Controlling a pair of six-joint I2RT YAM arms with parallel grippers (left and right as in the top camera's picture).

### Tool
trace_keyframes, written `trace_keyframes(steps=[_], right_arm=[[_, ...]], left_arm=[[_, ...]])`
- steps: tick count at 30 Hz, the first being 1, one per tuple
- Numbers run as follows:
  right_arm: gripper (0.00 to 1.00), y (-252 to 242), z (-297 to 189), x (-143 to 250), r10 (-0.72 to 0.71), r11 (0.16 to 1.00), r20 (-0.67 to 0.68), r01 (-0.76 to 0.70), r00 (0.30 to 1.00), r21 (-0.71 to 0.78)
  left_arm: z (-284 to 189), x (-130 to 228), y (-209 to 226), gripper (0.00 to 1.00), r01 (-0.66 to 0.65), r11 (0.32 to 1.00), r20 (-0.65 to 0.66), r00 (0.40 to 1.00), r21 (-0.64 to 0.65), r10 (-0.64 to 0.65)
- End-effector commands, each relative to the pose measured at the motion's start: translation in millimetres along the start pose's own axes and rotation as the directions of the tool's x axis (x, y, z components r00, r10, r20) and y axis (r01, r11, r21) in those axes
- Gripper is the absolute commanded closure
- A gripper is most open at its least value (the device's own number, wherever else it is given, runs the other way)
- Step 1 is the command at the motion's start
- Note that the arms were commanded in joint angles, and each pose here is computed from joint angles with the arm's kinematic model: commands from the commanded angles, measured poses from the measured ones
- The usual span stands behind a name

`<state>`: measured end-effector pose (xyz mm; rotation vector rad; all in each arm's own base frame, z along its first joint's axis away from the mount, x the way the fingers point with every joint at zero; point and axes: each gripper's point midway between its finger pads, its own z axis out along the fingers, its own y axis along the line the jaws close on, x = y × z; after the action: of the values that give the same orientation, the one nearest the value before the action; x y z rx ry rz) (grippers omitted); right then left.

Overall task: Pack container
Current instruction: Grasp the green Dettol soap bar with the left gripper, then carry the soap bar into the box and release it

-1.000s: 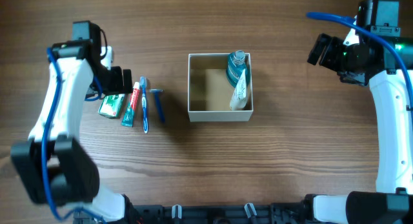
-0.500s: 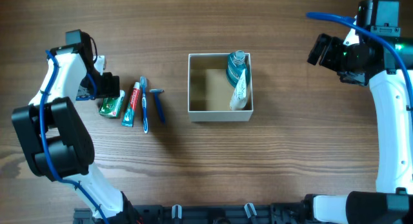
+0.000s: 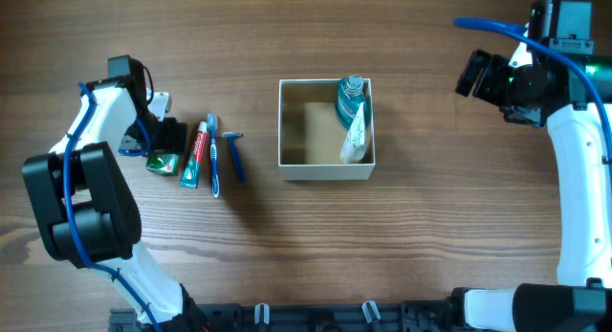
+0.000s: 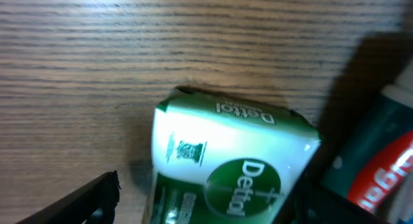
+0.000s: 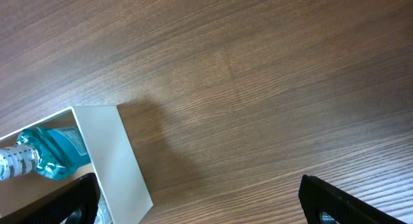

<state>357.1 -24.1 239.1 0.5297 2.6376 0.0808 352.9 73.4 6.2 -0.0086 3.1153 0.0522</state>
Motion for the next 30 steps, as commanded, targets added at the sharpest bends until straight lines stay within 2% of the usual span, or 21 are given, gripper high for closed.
trace_keyframes(steps=[1,2,4,8,10,13,15,17,19,21,23,26,30], right_arm=[[0.00,0.4,2.7,-2.4,0.015,1.000,-0.002,-0.015,1.000,0.000],[0.00,0.5,2.6,-2.5,0.015,1.000,-0.002,-0.015,1.000,0.000],[0.00,0.4,2.7,-2.4,0.015,1.000,-0.002,-0.015,1.000,0.000],[0.00,0.5,2.6,-2.5,0.015,1.000,-0.002,-0.015,1.000,0.000],[0.00,0.4,2.7,-2.4,0.015,1.000,-0.002,-0.015,1.000,0.000],[0.00,0.4,2.7,-2.4,0.015,1.000,-0.002,-0.015,1.000,0.000],[0.00,0.4,2.7,-2.4,0.015,1.000,-0.002,-0.015,1.000,0.000],[0.00,0.4,2.7,-2.4,0.016,1.000,-0.002,-0.016,1.000,0.000],[0.00,0.4,2.7,-2.4,0.015,1.000,-0.002,-0.015,1.000,0.000],[0.00,0.4,2.7,-2.4,0.015,1.000,-0.002,-0.015,1.000,0.000],[0.00,0.5,2.6,-2.6,0.015,1.000,-0.002,-0.015,1.000,0.000],[0.00,0.4,2.7,-2.3,0.015,1.000,-0.003,-0.015,1.000,0.000],[0.00,0.4,2.7,-2.4,0.016,1.000,-0.002,-0.016,1.000,0.000]], left_arm=[[13.9,8.9,-5.4,0.19,-0.029,0.999,-0.017,0.999,0.018,0.030],[13.9,8.1,-4.9,0.28,-0.029,0.999,-0.013,0.999,0.015,0.029],[13.8,7.0,-4.9,0.41,-0.027,1.000,-0.009,1.000,0.015,0.027],[8.3,-0.7,-4.0,0.57,0.026,1.000,0.014,1.000,0.011,-0.026],[-4.6,-10.8,-2.2,0.59,0.087,0.996,0.045,0.995,0.010,-0.088],[-37.5,-26.0,-9.2,0.64,0.146,0.987,0.088,0.985,0.062,-0.151],[-75.0,-38.3,-27.3,0.76,0.122,0.983,0.133,0.981,0.139,-0.141],[-110.8,-45.0,-47.3,0.83,0.131,0.973,0.170,0.972,0.190,-0.164],[-142.6,-47.3,-77.9,0.84,0.103,0.958,0.207,0.965,0.266,-0.161],[-175.1,-44.5,-126.0,0.83,0.035,0.935,0.259,0.957,0.352,-0.133],[-189.7,-38.1,-163.7,0.73,-0.037,0.930,0.293,0.953,0.365,-0.077],[-191.4,-34.0,-214.1,0.70,-0.080,0.932,0.316,0.948,0.355,-0.039],[-167.7,-32.0,-280.1,0.70,-0.087,0.942,0.316,0.948,0.324,-0.022]])
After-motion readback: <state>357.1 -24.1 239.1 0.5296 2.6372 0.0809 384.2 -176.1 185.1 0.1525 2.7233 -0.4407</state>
